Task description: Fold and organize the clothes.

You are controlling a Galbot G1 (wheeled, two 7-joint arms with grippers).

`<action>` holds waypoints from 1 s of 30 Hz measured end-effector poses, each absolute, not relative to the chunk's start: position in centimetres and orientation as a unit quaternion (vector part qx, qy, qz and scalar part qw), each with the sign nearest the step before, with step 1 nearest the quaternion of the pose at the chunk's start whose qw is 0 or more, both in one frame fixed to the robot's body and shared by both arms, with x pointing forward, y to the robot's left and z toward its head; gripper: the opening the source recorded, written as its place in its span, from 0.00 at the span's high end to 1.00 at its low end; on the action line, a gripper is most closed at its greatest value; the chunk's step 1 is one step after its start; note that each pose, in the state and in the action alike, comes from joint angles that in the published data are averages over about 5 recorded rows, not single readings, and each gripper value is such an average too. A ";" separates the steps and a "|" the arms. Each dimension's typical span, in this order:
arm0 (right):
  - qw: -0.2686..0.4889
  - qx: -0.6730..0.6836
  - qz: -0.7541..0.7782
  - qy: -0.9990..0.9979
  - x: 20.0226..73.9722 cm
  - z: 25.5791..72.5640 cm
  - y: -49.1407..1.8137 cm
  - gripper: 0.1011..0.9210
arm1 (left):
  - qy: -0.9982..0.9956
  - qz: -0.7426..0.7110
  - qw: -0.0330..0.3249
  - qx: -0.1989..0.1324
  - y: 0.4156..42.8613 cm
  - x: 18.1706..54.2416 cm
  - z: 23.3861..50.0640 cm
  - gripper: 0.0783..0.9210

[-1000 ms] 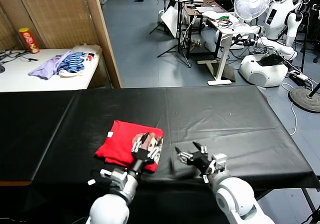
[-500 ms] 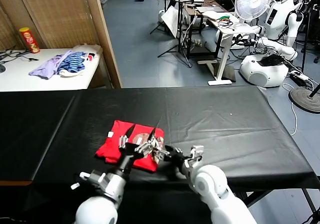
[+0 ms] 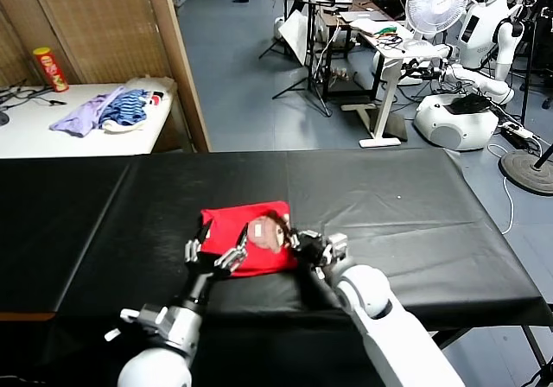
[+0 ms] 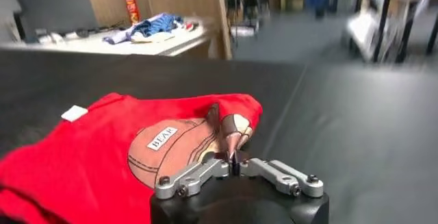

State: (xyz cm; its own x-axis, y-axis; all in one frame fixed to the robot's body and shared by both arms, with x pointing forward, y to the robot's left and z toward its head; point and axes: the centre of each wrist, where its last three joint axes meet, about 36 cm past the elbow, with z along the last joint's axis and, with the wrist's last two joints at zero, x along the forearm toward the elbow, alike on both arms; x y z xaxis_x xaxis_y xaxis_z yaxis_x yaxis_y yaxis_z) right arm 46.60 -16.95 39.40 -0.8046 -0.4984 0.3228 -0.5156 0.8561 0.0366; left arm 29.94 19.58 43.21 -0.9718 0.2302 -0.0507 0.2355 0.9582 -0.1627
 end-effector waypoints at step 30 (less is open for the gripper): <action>0.055 0.065 0.063 -0.994 24.0 41.9 -23.4 0.15 | 0.994 -0.013 -0.101 0.027 27.2 22.2 41.8 0.15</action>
State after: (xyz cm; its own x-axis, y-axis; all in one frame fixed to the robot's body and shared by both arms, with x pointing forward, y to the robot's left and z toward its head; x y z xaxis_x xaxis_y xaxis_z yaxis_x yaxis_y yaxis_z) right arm 23.97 -23.45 41.95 -0.9856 -0.1220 0.1174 -0.1358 0.9837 -0.1176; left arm 22.25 27.25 41.83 -0.9781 0.0565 0.2002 0.0514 0.9982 -0.0308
